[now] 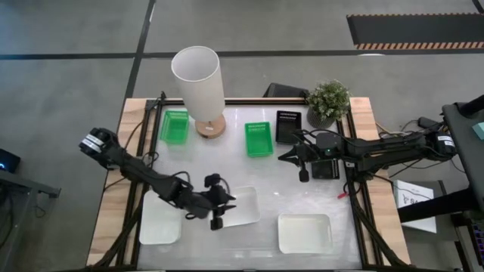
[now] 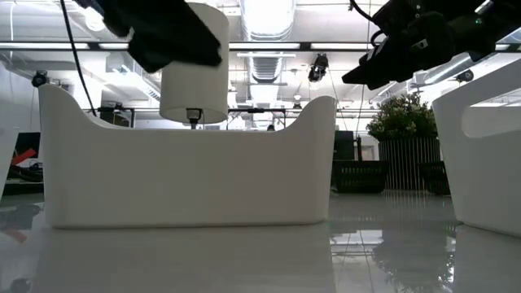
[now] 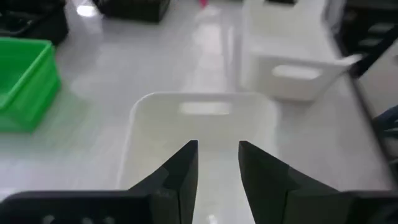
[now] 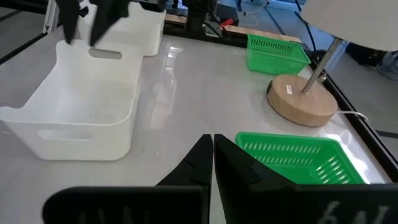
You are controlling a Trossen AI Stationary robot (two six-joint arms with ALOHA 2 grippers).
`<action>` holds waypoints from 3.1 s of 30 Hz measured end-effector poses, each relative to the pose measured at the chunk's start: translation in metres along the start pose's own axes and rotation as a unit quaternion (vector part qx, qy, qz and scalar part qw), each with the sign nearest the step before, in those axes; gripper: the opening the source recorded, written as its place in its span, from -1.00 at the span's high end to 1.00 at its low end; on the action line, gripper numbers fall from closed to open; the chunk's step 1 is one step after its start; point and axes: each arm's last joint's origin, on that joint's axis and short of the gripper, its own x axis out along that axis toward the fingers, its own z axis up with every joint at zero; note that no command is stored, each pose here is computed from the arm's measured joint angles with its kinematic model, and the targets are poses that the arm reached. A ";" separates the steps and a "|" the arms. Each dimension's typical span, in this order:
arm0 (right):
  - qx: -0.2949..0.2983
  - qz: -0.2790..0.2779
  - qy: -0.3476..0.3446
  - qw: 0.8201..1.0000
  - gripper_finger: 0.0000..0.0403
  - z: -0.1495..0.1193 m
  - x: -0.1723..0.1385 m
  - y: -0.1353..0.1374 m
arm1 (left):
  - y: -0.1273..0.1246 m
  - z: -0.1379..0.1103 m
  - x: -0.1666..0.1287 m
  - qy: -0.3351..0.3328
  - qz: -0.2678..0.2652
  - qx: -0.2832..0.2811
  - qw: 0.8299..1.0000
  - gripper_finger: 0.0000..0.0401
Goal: Stack baskets by color
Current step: Stack the center white bin on top of the other white bin
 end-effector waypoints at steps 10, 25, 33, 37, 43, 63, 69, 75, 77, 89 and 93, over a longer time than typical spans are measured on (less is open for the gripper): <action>-0.002 0.001 0.004 1.000 0.96 -0.001 0.000 0.000 | 0.019 0.007 0.024 0.082 0.075 0.037 0.993 0.50; -0.016 0.001 0.003 1.000 0.96 -0.001 0.000 0.000 | 0.048 -0.001 0.033 0.124 0.105 0.033 0.986 0.10; -0.024 0.000 0.002 1.000 0.96 -0.001 0.000 0.000 | 0.053 -0.011 0.037 0.117 0.103 -0.009 0.988 0.38; -0.029 0.001 0.004 1.000 0.96 -0.001 0.000 0.000 | 0.053 -0.012 0.037 0.118 0.104 -0.022 0.987 0.72; -0.031 0.001 0.005 1.000 0.96 -0.001 0.000 0.000 | 0.052 -0.009 0.037 0.114 0.104 -0.034 0.987 0.98; -0.053 0.005 0.021 0.998 0.96 -0.007 0.000 0.001 | 0.023 0.047 -0.072 -0.086 0.042 -0.289 0.953 1.00; -0.041 0.008 0.035 0.999 0.96 -0.017 0.000 0.003 | 0.024 0.038 -0.120 -0.055 0.027 -0.356 0.932 1.00; -0.012 0.009 0.043 0.999 0.96 -0.023 0.000 0.004 | 0.038 0.020 -0.163 0.041 0.099 -0.443 0.890 1.00; -0.002 0.009 0.044 0.999 0.96 -0.023 0.000 0.005 | 0.041 0.018 -0.174 0.086 0.122 -0.470 0.870 1.00; -0.018 0.010 0.045 0.999 0.96 -0.024 0.000 0.005 | 0.027 0.030 -0.204 0.333 0.241 -0.500 0.762 1.00; -0.001 0.011 0.050 0.999 0.96 -0.025 0.000 0.006 | 0.021 0.028 -0.204 0.348 0.247 -0.510 0.747 1.00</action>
